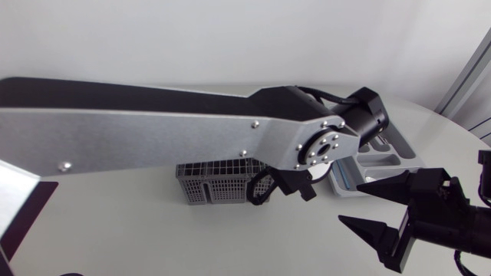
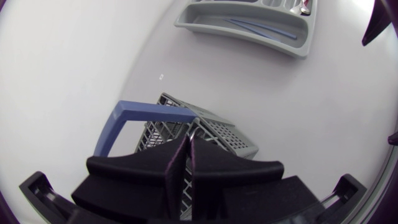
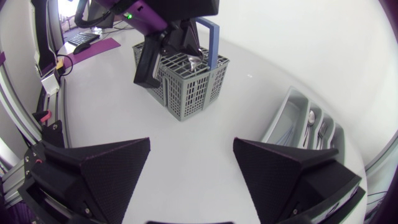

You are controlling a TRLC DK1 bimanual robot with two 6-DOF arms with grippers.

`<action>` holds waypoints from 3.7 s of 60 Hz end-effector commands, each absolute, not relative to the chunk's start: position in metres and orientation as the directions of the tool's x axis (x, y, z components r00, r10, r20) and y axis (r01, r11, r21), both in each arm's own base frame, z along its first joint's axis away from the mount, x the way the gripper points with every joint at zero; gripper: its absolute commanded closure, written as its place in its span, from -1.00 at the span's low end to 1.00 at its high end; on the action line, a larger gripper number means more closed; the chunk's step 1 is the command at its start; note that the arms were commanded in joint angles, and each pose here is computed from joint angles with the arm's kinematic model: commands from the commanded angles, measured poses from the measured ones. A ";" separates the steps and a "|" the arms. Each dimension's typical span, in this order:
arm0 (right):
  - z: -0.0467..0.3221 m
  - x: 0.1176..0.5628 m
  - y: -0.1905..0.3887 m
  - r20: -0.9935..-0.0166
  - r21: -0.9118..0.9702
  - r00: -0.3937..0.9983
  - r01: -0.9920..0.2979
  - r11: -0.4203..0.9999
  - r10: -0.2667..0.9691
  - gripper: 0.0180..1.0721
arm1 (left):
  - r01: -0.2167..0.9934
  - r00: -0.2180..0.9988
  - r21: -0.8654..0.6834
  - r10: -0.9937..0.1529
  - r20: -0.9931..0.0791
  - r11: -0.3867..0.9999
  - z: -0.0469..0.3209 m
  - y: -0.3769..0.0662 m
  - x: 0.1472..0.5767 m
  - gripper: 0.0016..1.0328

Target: Unload the cutlery basket into the drawer organizer.

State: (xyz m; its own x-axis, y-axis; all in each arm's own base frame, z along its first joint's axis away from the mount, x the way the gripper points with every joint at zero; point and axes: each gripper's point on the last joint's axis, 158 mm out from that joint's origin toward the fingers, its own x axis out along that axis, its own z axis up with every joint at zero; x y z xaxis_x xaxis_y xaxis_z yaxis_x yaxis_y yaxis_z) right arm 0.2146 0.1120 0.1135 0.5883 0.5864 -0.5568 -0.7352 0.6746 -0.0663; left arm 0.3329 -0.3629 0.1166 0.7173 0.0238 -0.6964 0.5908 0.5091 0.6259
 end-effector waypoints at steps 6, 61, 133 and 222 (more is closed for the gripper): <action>0.100 0.206 0.116 -0.579 -0.049 0.553 -0.757 0.652 0.599 -0.83 | 0.565 0.755 0.640 -0.013 -0.656 0.520 0.141 -0.358 0.326 0.82; 0.161 0.231 0.138 -0.427 -0.138 0.658 -0.725 0.675 0.620 -0.82 | 0.587 0.757 0.386 -0.313 -0.573 0.712 0.254 -0.328 0.327 0.79; 0.200 0.300 0.228 -0.270 -0.380 0.811 -0.586 0.716 0.520 0.08 | 0.748 0.484 0.008 -0.537 -0.691 0.664 0.213 -0.357 0.323 0.79; 0.184 0.304 0.229 -0.322 -0.377 0.797 -0.603 0.703 0.511 0.86 | 0.747 0.477 -0.013 -0.550 -0.686 0.665 0.217 -0.352 0.324 0.47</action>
State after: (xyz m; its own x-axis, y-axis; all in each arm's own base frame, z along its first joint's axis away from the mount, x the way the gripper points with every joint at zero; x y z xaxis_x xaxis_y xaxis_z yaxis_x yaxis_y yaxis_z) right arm 0.3079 0.2248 0.1852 0.8147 0.4880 -0.3133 -0.5787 0.7192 -0.3846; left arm 0.3225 -0.3497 0.2131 0.4751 -0.5330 -0.7001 0.7506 0.6607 0.0063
